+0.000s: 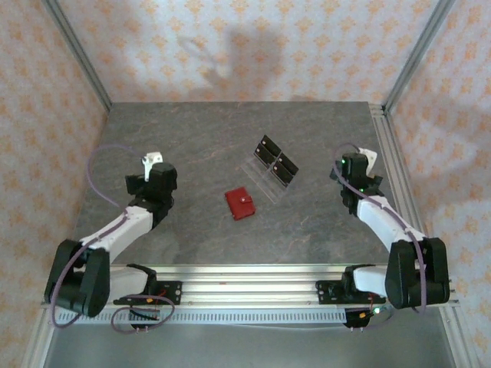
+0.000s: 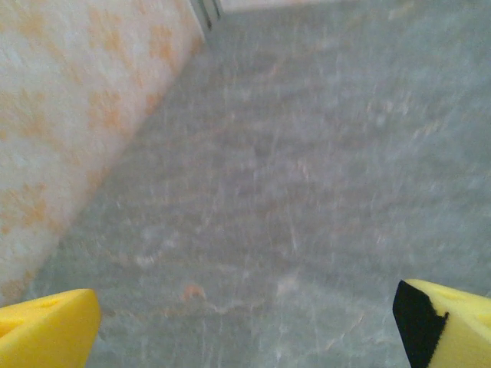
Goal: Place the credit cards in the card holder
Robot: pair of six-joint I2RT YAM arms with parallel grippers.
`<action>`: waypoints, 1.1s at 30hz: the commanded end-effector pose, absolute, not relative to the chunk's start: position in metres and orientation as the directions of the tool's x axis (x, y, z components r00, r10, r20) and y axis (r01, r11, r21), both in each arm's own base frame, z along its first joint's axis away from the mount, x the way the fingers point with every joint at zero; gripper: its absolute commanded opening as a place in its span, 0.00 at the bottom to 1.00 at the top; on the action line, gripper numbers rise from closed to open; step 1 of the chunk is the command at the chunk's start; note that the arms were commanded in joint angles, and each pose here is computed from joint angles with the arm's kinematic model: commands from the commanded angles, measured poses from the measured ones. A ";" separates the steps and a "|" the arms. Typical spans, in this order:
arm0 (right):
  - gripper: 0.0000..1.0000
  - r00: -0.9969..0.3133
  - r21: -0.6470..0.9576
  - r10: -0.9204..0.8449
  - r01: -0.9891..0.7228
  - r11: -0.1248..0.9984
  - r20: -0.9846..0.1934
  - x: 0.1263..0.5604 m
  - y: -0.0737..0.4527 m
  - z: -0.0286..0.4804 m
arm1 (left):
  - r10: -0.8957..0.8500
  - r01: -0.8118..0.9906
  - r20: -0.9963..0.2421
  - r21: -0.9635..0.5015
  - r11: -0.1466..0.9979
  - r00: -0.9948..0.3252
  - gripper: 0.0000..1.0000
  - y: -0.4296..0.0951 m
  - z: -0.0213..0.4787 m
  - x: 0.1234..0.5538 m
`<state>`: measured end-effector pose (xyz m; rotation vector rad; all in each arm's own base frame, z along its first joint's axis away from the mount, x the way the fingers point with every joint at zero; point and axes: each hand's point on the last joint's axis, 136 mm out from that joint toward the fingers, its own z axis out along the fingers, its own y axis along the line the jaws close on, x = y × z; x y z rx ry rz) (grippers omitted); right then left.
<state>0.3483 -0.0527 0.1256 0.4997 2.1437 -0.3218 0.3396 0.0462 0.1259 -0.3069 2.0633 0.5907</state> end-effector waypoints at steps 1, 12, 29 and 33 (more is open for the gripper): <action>0.99 -0.404 -0.068 0.172 0.516 0.854 -0.899 0.357 -0.076 0.136 | 0.015 -0.452 -0.915 0.213 0.866 -0.402 1.00 0.044 0.131 0.355; 0.99 -0.303 0.083 0.173 0.287 0.954 -0.937 0.393 -0.035 0.096 | -0.021 -0.354 -0.903 0.148 0.923 -0.430 0.97 0.043 0.119 0.384; 0.99 -0.209 0.104 0.207 0.417 0.903 -0.956 0.377 -0.057 0.099 | -0.023 -0.324 -0.926 0.109 0.940 -0.376 0.97 0.040 0.123 0.376; 0.99 -0.193 0.106 0.199 0.406 0.907 -0.961 0.375 -0.055 0.101 | -0.045 -0.346 -0.934 0.086 0.934 -0.353 0.98 0.042 0.116 0.380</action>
